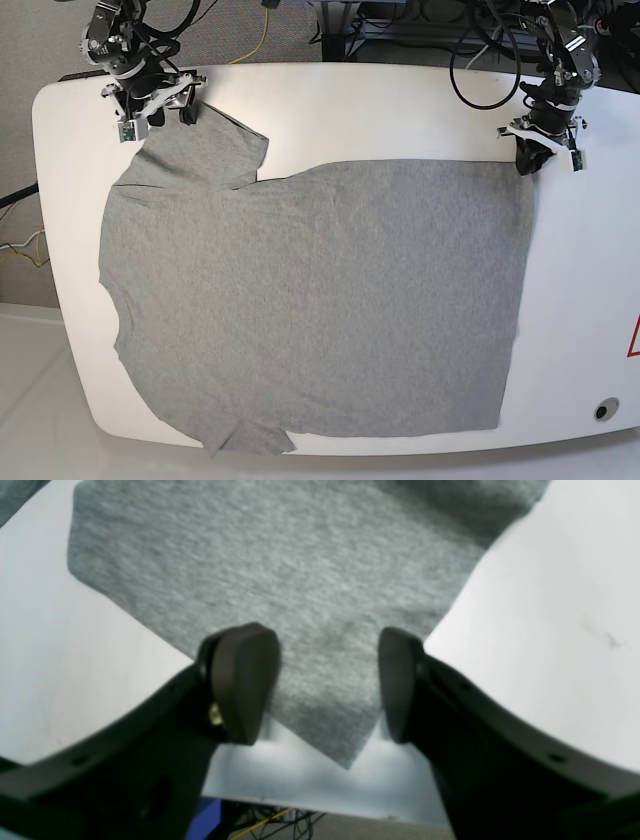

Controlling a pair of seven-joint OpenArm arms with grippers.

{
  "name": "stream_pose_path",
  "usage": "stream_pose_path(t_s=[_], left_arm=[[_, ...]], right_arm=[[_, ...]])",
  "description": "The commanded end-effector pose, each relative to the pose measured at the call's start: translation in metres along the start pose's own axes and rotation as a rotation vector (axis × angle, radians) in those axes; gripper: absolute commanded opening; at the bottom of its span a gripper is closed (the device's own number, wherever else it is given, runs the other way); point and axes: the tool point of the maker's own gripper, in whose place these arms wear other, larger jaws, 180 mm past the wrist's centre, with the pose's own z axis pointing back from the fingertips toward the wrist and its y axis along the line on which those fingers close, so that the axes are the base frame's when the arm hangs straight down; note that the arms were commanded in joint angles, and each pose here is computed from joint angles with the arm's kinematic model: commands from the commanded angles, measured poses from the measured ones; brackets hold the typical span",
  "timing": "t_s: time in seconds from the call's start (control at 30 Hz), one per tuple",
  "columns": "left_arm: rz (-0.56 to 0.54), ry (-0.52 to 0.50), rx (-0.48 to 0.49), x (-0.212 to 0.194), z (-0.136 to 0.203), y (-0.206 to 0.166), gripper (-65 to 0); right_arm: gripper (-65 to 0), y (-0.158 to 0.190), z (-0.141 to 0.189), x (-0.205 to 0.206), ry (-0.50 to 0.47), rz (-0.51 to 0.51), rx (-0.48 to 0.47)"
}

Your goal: Fold the T-shirt properly

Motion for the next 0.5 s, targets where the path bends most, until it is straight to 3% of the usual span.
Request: stream_pose_path(t_s=[0.0, 0.47], left_arm=[[-0.013, 0.009, 0.004, 0.0011, 0.0012, 0.002, -64.4], [-0.015, 0.015, 0.01, -0.0005, 0.0014, 0.0032, -65.0]], right_arm=[[-29.5, -0.0027, 0.0033, 0.007, -0.018, 0.008, -0.009], [-29.4, -0.004, 0.0007, 0.0059, -0.014, 0.0, -0.012]])
